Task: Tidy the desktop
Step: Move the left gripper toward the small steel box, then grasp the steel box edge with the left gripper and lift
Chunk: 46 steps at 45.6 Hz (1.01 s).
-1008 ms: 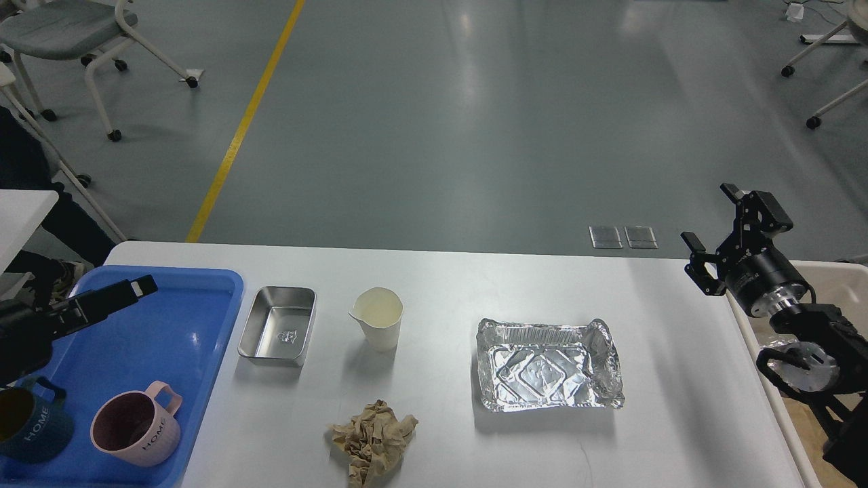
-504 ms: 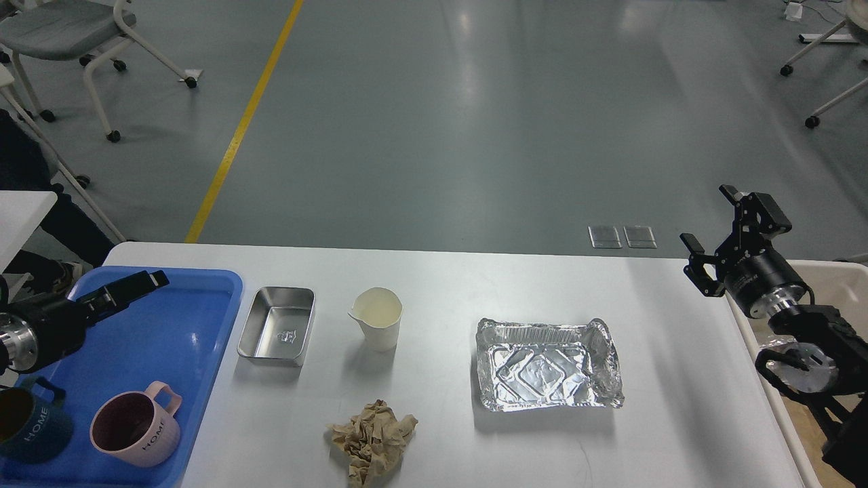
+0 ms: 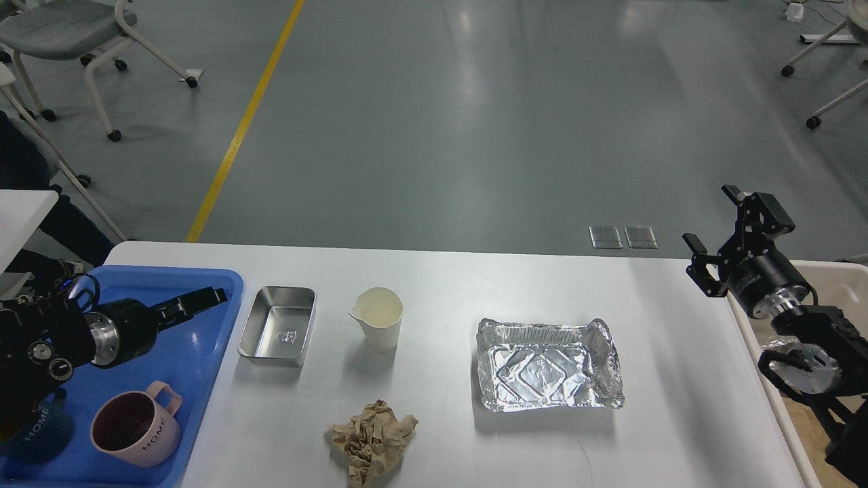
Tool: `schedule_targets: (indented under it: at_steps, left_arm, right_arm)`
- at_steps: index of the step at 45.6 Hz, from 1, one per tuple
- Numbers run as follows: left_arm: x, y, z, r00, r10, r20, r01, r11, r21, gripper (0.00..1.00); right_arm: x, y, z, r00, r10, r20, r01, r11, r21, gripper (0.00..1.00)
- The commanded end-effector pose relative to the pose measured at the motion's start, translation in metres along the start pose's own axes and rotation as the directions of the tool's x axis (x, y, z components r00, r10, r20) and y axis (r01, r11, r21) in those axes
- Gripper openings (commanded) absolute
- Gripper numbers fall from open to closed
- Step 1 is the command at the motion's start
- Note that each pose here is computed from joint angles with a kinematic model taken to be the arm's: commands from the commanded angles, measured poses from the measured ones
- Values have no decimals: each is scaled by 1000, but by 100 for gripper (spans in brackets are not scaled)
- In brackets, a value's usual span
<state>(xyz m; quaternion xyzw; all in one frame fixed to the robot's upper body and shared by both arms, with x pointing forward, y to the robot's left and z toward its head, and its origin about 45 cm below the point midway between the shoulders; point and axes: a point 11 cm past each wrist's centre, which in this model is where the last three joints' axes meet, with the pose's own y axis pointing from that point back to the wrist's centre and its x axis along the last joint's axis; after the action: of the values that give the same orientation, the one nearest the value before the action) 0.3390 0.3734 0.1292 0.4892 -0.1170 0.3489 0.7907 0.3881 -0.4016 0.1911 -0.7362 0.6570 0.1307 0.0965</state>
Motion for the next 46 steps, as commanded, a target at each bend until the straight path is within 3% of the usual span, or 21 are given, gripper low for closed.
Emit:
schedule_targets:
  at_steps: [1, 15, 32, 39, 46]
  left_arm:
    - [-7, -16, 0, 999, -18, 30, 18, 1000, 25, 96]
    - [-6, -41, 14, 999, -5, 36, 4, 1000, 16, 95]
    - [-30, -64, 22, 996, -60, 67, 58, 998, 33, 94]
    - [-35, -65, 19, 993, -79, 90, 74, 996, 50, 89]
    - [-35, -65, 19, 992, -74, 99, 69, 996, 52, 78]
  right_arm:
    - [0, 0, 0, 1000, 1, 0, -1, 1000, -1, 100]
    - [0, 0, -1, 1000, -2, 0, 2, 1000, 6, 100]
    - [7, 2, -8, 1000, 8, -18, -8, 1000, 9, 100]
    - [7, 2, -8, 1000, 7, -18, -7, 1000, 10, 100]
    - [6, 1, -9, 1000, 7, -17, -7, 1000, 15, 100]
